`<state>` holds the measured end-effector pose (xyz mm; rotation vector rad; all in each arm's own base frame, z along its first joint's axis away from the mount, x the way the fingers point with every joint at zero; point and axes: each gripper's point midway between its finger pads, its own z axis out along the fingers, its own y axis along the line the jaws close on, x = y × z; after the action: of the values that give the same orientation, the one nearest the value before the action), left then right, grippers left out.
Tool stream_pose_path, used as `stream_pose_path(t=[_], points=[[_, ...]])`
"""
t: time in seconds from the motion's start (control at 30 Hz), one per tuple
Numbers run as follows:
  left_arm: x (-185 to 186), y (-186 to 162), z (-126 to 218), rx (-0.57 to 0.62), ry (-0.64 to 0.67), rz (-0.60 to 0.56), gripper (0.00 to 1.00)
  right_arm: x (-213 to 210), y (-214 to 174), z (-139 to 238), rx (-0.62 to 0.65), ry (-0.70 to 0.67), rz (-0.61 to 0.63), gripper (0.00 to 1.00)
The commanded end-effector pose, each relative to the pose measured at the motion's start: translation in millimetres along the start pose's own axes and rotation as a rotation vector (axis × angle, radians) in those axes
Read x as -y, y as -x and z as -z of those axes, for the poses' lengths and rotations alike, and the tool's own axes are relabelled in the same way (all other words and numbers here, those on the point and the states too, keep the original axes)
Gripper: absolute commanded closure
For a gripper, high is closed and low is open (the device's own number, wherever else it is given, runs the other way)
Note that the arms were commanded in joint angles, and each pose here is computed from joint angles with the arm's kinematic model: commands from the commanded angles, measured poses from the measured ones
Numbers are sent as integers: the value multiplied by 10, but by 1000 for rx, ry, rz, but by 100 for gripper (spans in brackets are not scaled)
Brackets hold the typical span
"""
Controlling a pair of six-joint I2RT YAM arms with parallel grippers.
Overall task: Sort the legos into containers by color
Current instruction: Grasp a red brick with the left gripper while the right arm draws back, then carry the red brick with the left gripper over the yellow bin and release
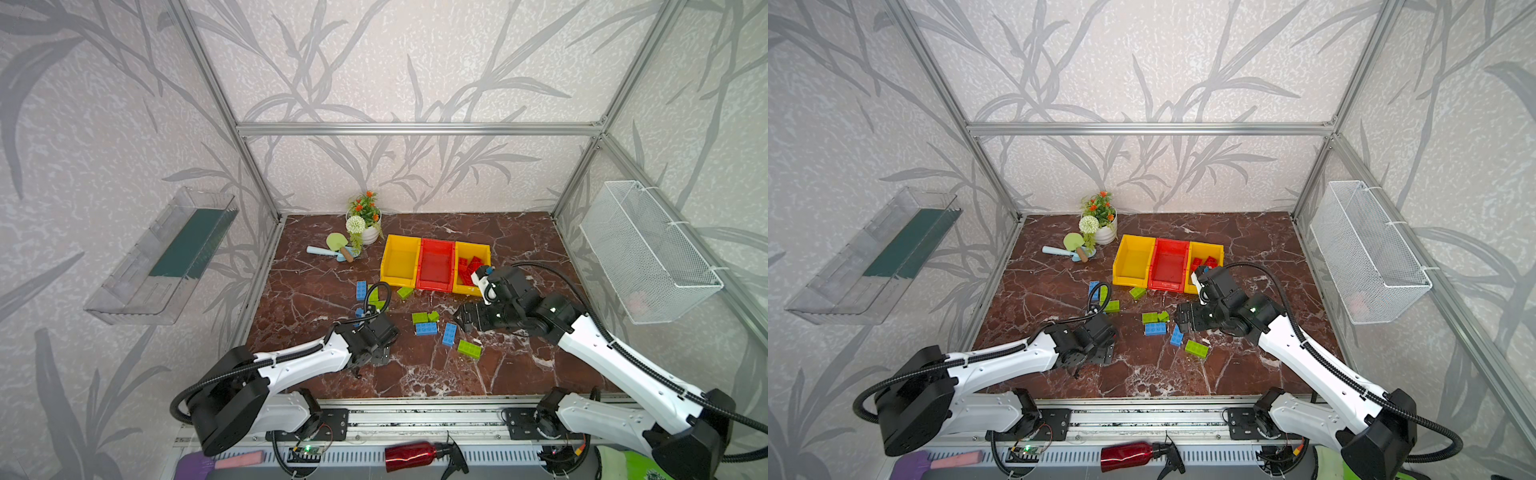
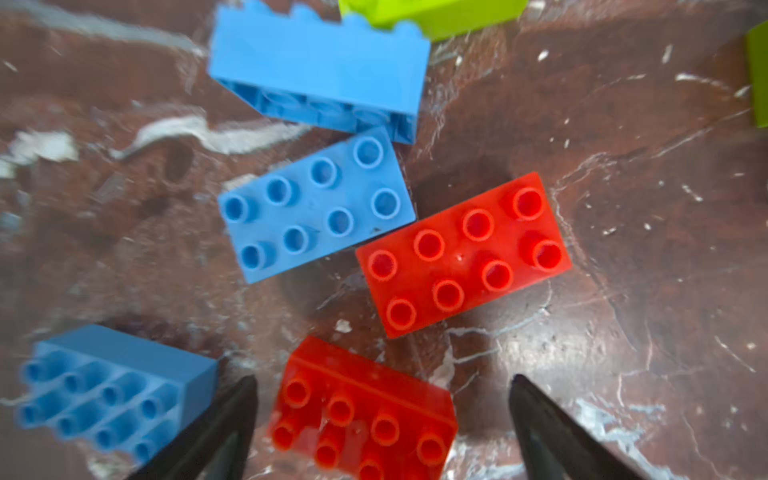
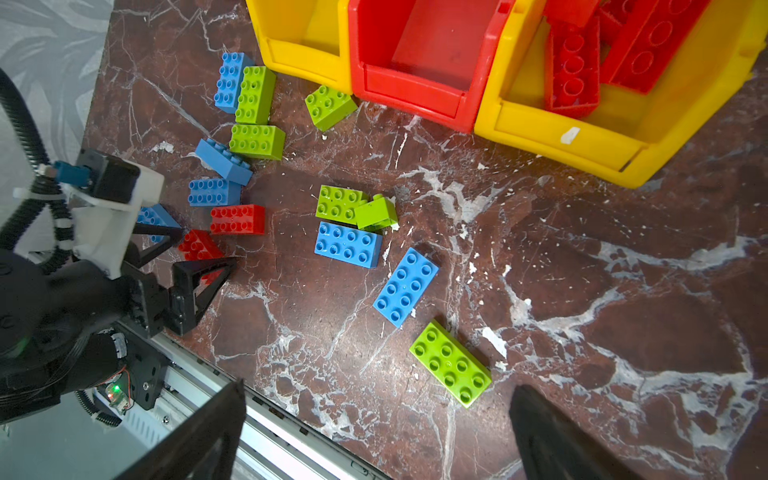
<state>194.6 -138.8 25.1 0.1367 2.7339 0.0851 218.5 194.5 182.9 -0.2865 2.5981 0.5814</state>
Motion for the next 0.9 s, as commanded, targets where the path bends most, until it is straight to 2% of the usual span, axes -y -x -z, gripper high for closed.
stream_pose_path(t=[0.0,0.3,0.53,0.73,0.87], points=[[48,-26,-42,-23,-16,-14,15,24,-88,56,-21,-9,9,1],[-14,-146,-8,-3,-69,83,16,49,-84,77,-13,-22,4,1],[-20,-232,-59,-17,-82,110,18,55,-82,68,-10,-23,-15,1],[13,-167,-85,-14,-76,83,29,77,-129,126,-6,-25,-26,1],[84,-186,-133,-46,-90,74,46,129,-186,162,-6,-39,-35,1]])
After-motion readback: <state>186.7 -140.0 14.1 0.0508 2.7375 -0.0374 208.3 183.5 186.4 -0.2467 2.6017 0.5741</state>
